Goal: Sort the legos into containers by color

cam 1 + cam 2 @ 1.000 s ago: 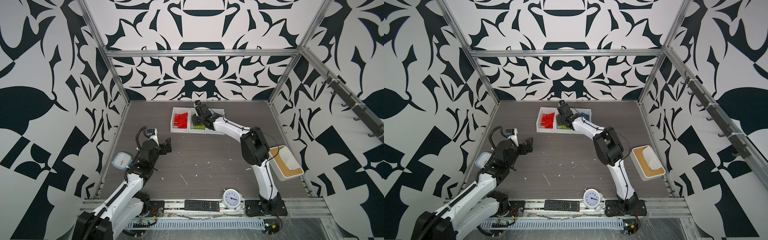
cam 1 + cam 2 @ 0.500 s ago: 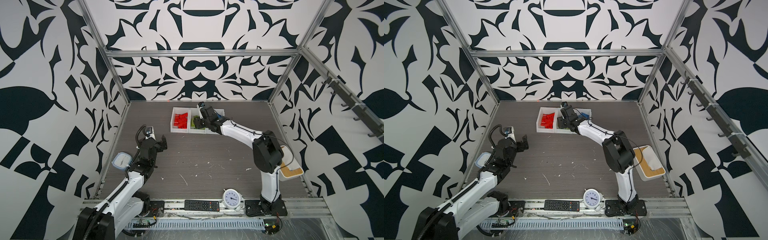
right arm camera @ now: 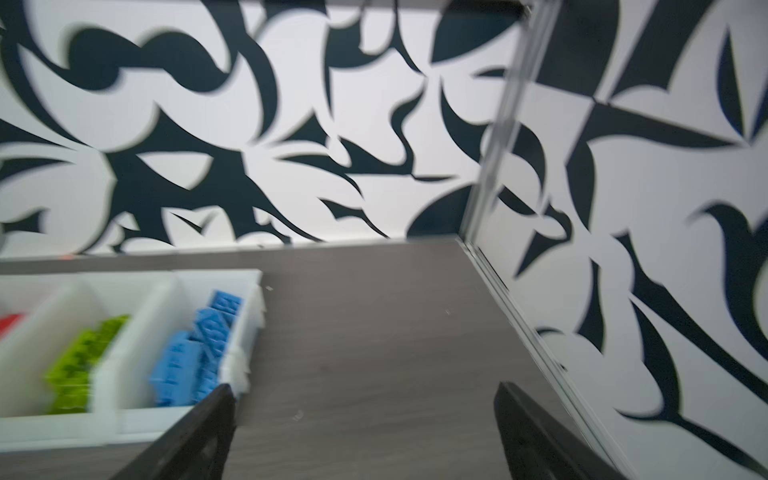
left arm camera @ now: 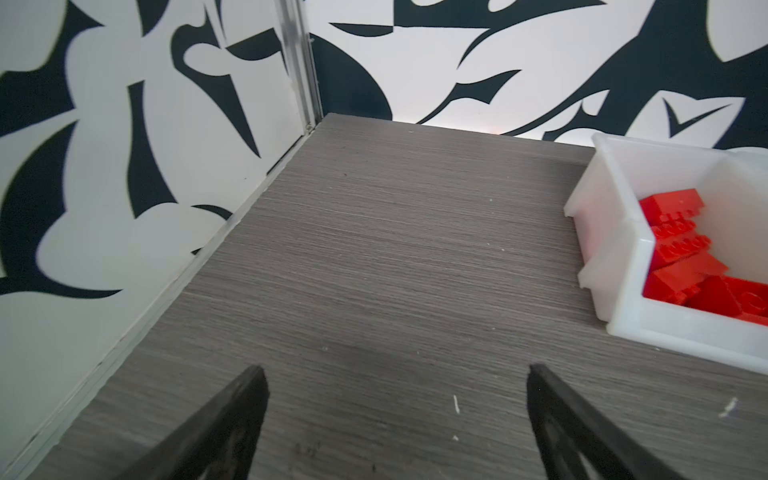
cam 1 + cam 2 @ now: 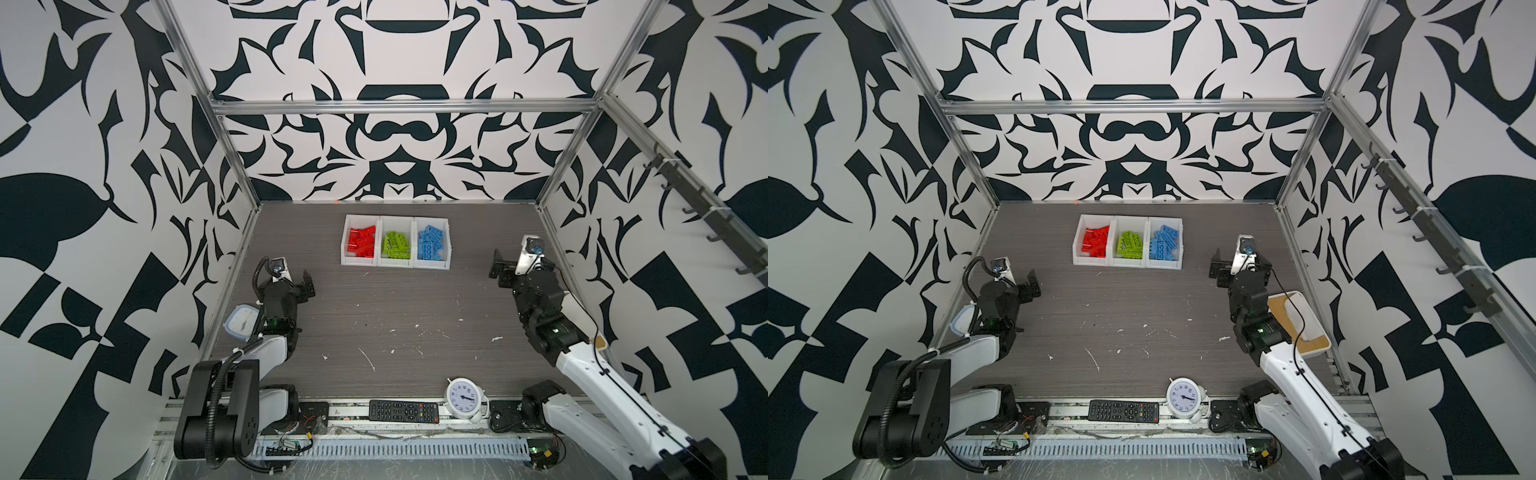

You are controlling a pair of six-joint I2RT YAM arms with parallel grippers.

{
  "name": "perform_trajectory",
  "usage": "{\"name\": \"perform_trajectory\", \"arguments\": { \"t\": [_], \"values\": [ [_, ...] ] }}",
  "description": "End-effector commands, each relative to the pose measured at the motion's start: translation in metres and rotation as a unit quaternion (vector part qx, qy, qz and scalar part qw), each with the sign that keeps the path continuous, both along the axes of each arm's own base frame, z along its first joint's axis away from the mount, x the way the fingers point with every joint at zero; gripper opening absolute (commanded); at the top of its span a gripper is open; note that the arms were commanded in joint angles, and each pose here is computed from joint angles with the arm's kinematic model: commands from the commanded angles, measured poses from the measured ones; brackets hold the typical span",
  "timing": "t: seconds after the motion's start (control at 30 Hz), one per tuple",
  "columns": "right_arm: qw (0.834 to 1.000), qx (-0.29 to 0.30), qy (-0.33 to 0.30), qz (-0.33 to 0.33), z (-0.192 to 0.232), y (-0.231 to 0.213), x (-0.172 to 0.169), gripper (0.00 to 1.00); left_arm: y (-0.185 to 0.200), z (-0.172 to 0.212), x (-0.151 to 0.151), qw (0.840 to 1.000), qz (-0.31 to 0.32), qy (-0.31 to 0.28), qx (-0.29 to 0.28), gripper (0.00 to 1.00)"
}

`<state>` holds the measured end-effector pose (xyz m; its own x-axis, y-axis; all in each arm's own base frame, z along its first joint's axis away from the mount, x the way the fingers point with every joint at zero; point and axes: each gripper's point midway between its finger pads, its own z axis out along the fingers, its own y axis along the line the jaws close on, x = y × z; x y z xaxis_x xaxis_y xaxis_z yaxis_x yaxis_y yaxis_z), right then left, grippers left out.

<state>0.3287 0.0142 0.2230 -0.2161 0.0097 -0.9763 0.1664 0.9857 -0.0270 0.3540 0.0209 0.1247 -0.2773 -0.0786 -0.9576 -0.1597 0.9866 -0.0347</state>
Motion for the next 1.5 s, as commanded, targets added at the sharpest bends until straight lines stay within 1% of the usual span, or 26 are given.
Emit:
{"name": "perform_trajectory", "arguments": {
  "t": [0.0,0.03,0.1,0.17,0.2,0.23,0.27,0.3,0.33,0.4,0.43,0.47,0.5,0.53,0.57,0.63,0.7,1.47],
  "values": [
    [0.999,0.023,-0.003,-0.029,-0.032,-0.023,0.006,1.0,-0.009,0.011,0.005,0.999,-0.026,-0.036,-0.011,1.0],
    [0.999,0.021,-0.008,-0.038,-0.04,-0.027,0.009,1.0,-0.011,0.001,0.005,0.999,-0.034,-0.034,-0.012,1.0],
    [0.998,0.003,-0.015,-0.054,-0.058,-0.035,0.016,1.0,-0.016,-0.007,0.008,0.997,-0.051,-0.052,-0.004,1.0],
    [0.998,0.002,-0.013,-0.056,-0.076,-0.039,0.027,1.0,-0.025,-0.026,0.015,0.996,-0.079,-0.032,-0.006,1.0],
    [0.999,-0.013,0.015,-0.05,-0.087,-0.037,0.034,1.0,-0.03,-0.026,0.022,0.995,-0.093,-0.042,0.005,1.0],
    [0.998,-0.006,0.044,-0.047,-0.099,-0.035,0.036,0.99,-0.035,-0.025,0.024,0.993,-0.111,-0.041,0.005,1.0],
    [0.998,-0.009,0.034,-0.051,-0.1,-0.037,0.037,0.99,-0.038,-0.029,0.023,0.993,-0.117,-0.018,0.0,1.0],
    [0.998,-0.004,0.036,-0.054,-0.109,-0.039,0.037,0.99,-0.035,-0.033,0.025,0.994,-0.108,0.009,-0.009,1.0],
    [0.998,0.0,0.035,-0.049,-0.117,-0.039,0.038,1.0,-0.035,-0.036,0.029,0.994,-0.105,0.024,-0.012,1.0],
    [0.999,-0.002,0.045,-0.019,-0.136,-0.03,0.045,1.0,-0.033,-0.037,0.041,0.995,-0.102,0.022,-0.002,1.0],
    [0.999,-0.015,0.031,-0.001,-0.134,-0.023,0.049,0.99,-0.038,-0.036,0.038,0.994,-0.108,0.026,0.002,1.0],
    [0.999,-0.022,0.047,0.014,-0.137,-0.018,0.047,0.99,-0.042,-0.037,0.036,0.992,-0.12,0.033,-0.002,1.0],
    [0.998,-0.018,0.065,0.013,-0.14,-0.017,0.047,1.0,-0.043,-0.038,0.037,0.992,-0.124,0.038,-0.003,1.0],
    [0.997,-0.016,0.067,0.02,-0.14,-0.014,0.051,0.99,-0.043,-0.038,0.041,0.992,-0.125,0.037,0.001,1.0],
    [0.997,-0.021,0.068,0.005,-0.141,-0.019,0.055,0.99,-0.043,-0.037,0.041,0.992,-0.123,0.031,0.005,1.0],
    [0.997,-0.019,0.08,0.001,-0.142,-0.02,0.054,0.99,-0.047,-0.038,0.038,0.99,-0.137,0.031,0.001,1.0],
    [0.997,-0.02,0.074,-0.003,-0.141,-0.021,0.056,0.99,-0.05,-0.038,0.04,0.989,-0.144,0.037,0.002,1.0],
    [0.997,-0.02,0.075,-0.002,-0.14,-0.021,0.056,0.99,-0.049,-0.038,0.039,0.989,-0.146,0.034,-0.004,1.0]
  ]
}}
